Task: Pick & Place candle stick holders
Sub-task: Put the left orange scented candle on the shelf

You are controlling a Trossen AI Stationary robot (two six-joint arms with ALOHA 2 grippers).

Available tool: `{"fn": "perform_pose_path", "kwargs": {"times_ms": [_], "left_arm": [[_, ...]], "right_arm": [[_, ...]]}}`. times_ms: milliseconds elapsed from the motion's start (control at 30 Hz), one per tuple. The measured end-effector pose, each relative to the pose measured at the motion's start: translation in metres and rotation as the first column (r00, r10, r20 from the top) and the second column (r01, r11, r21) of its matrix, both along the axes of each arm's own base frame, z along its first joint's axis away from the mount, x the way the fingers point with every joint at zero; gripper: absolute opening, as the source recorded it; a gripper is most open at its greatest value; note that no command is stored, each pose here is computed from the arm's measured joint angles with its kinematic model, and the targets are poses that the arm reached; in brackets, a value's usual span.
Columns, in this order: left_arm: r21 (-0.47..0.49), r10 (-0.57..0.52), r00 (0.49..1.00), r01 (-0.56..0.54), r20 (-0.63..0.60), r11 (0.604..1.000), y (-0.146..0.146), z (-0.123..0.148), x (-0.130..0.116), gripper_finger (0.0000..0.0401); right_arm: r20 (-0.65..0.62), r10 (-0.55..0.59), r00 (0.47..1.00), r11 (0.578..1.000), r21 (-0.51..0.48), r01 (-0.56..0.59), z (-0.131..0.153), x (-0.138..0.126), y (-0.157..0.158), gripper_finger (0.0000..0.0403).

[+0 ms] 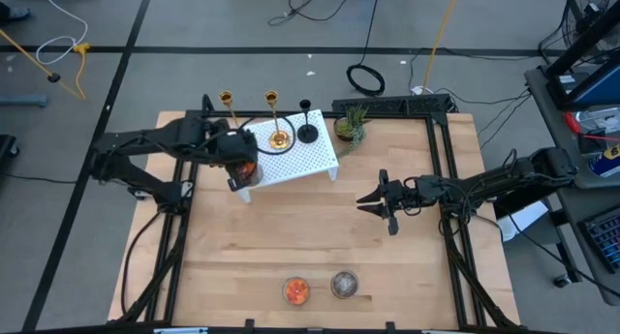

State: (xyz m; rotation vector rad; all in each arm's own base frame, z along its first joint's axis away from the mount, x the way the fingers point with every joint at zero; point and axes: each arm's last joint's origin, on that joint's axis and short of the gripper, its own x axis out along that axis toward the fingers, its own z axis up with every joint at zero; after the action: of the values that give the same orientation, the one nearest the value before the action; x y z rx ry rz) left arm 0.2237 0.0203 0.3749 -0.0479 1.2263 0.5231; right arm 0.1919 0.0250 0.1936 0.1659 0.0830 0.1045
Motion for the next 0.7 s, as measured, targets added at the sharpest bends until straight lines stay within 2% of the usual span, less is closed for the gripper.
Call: {"fn": "perform_pose_path", "kwargs": {"times_ms": [233,700], "left_arm": [[-0.011,-0.040,0.996,0.041,0.078,0.999,-0.001,-0.025,-0.010,0.0003],[-0.040,0.073,0.994,-0.070,0.084,0.997,0.030,-0.032,-0.015,0.0007]], "right_arm": [[0.025,-0.001,1.000,1.000,0.006,0.001,0.003,0.000,0.000,0.0073],[0.030,-0.003,1.000,1.000,0.004,0.002,0.003,0.000,0.000,0.0073]]}}
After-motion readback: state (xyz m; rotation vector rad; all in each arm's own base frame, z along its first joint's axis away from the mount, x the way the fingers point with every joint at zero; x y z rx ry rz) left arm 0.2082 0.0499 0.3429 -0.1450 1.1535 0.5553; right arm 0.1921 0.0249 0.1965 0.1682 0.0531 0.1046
